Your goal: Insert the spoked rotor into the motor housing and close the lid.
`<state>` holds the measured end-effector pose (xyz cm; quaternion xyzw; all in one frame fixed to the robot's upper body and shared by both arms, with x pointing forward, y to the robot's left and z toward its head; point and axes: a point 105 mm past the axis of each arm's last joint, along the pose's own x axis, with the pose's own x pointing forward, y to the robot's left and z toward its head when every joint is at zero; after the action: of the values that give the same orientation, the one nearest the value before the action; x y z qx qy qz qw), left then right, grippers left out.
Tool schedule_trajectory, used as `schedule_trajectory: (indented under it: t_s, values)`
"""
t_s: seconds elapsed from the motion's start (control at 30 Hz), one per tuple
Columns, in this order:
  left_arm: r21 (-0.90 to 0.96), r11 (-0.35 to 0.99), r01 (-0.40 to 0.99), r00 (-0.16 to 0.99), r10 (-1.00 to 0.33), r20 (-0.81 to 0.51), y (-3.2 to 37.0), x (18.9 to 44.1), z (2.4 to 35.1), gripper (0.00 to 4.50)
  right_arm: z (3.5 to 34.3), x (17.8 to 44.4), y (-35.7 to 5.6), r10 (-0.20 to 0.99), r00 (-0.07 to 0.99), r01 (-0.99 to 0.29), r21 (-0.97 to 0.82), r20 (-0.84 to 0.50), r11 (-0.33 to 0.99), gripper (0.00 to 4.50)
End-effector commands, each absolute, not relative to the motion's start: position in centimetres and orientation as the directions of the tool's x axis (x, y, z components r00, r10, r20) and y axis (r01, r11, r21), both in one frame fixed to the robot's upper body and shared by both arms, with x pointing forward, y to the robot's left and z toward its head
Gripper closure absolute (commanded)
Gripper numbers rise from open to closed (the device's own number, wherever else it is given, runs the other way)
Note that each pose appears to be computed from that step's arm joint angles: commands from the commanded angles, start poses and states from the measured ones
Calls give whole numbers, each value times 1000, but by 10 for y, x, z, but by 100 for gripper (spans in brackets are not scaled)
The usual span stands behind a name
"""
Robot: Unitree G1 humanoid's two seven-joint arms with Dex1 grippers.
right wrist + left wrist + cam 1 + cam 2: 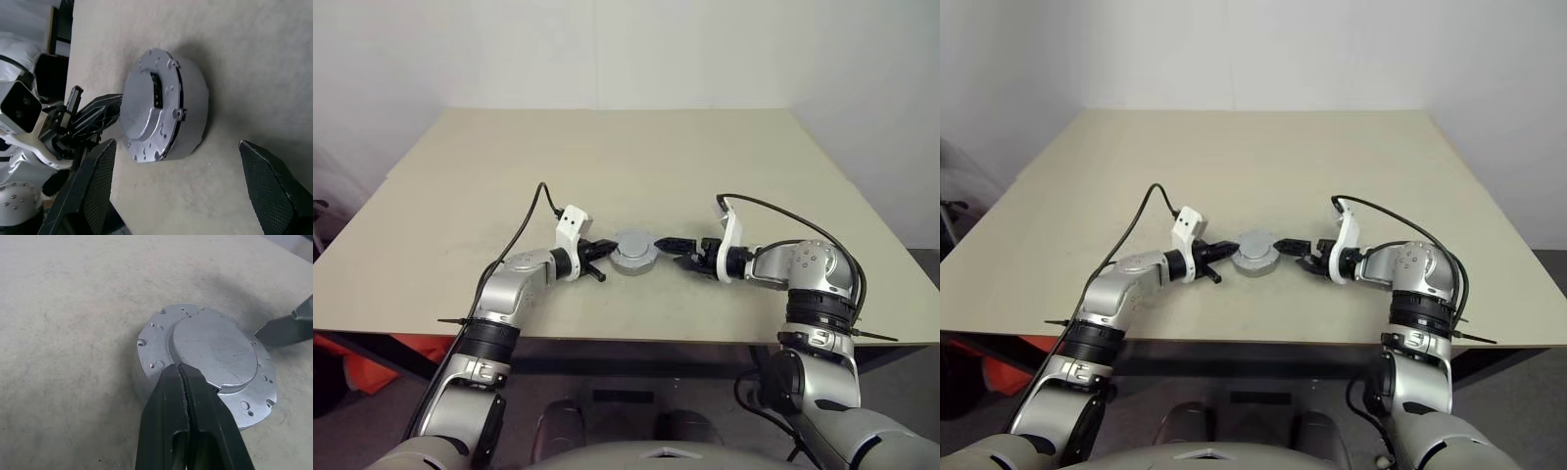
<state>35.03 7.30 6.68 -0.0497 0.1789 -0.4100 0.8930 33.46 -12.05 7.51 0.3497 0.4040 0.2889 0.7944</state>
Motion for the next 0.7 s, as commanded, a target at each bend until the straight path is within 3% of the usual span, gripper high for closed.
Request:
schedule_trajectory:
  t_s: [0.03, 0.7]
  values:
    - [-232, 660, 714, 588, -746, -314, 73, 347, 58, 450, 72, 333, -114, 758, 498, -158, 815, -422, 558, 2]
    - [-186, 692, 698, 623, -714, -319, 83, 352, 60, 450, 77, 354, -53, 840, 464, -185, 897, -280, 401, 2]
